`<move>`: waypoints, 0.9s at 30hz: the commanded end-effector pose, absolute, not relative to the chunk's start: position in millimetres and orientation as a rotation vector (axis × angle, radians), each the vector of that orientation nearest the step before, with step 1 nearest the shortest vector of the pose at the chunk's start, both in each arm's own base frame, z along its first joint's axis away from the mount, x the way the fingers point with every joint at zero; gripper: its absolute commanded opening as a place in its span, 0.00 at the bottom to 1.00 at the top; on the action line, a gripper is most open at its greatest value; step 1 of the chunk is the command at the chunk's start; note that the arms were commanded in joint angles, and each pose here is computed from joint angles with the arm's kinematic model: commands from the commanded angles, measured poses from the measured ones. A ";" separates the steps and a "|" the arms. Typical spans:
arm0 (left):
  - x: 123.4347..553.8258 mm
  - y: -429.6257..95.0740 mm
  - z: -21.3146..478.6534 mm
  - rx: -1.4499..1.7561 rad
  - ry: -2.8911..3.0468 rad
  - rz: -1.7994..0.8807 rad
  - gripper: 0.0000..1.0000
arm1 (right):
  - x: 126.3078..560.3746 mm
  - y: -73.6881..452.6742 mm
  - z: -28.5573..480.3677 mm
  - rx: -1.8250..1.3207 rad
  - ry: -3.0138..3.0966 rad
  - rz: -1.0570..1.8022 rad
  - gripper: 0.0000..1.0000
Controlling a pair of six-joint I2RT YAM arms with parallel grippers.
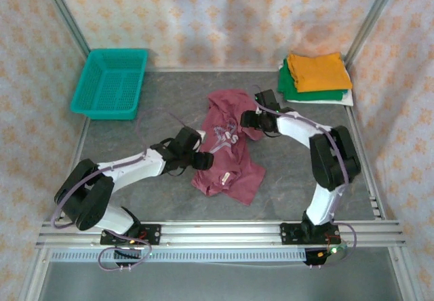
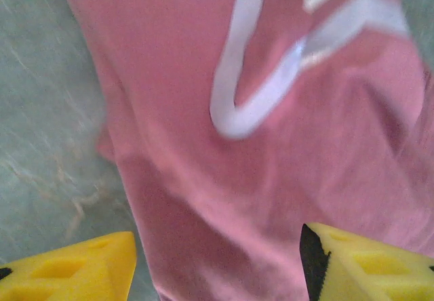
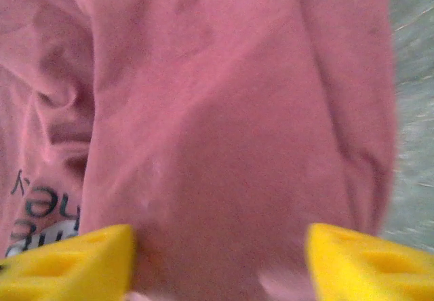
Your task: Fold and stack the t-shirts
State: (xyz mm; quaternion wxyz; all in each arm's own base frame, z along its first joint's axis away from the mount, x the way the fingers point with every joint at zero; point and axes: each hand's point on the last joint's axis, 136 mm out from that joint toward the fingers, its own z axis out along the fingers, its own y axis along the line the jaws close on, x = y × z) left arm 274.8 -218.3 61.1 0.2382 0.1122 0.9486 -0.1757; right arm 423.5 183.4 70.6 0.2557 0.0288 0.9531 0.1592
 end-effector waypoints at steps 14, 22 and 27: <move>253.2 -231.3 51.0 0.336 2.544 -0.566 0.59 | 442.5 168.9 168.7 0.146 2.369 0.425 0.04; 248.9 -268.7 40.7 0.485 2.557 -0.629 0.42 | 435.7 145.4 172.7 0.237 2.356 0.364 0.04; 249.9 -260.3 35.2 0.454 2.579 -0.563 0.03 | 410.5 168.3 151.7 0.087 2.436 0.451 0.37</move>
